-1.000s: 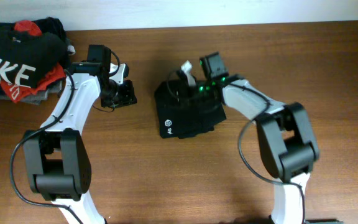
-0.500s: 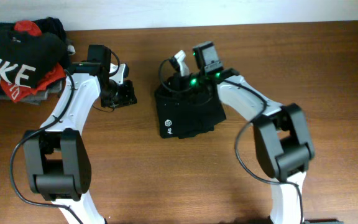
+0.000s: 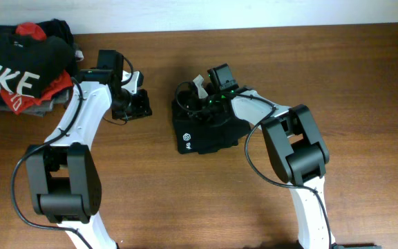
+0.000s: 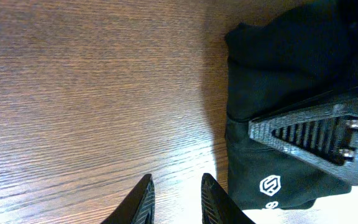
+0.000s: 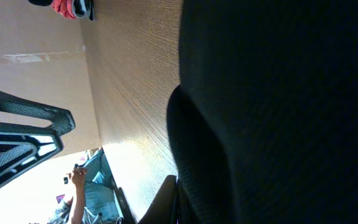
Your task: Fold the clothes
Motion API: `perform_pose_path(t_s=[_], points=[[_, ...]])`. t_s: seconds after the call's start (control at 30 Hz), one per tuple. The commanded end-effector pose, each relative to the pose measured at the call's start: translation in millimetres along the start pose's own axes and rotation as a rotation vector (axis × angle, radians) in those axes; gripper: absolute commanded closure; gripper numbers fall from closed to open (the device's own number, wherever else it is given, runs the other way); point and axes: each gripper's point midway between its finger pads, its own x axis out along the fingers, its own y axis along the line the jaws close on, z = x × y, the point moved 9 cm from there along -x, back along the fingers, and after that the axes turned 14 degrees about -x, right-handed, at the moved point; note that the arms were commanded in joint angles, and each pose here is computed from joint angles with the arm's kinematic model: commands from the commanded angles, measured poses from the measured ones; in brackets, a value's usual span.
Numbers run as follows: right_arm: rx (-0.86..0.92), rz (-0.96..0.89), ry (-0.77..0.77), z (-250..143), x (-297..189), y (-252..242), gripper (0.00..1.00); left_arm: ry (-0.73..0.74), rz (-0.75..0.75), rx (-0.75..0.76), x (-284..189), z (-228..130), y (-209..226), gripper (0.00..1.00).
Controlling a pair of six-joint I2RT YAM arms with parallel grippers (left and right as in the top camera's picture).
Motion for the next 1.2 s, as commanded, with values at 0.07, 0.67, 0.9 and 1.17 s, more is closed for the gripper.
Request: perform_pose_path(t_s=[0.07, 0.67, 0.9, 1.17], points=[[-0.171, 0.022, -0.138, 41.6, -45.6, 65.2, 0.95, -0.018, 0.024, -0.005, -6.7, 0.5, 1.0, 0.75], [-0.084, -0.003, -0.176, 60.3, -53.1, 11.6, 0.93, -0.019, 0.027, -0.006, -6.5, 0.5, 1.5, 0.73], [-0.013, 0.002, -0.074, 37.6, -2.8, -20.8, 0.96, -0.015, 0.029, -0.007, -6.5, -0.2, 1.7, 0.7], [-0.016, 0.013, -0.085, 41.5, -13.9, -22.5, 0.96, -0.011, 0.03, -0.008, -6.3, -0.8, 2.0, 0.7]])
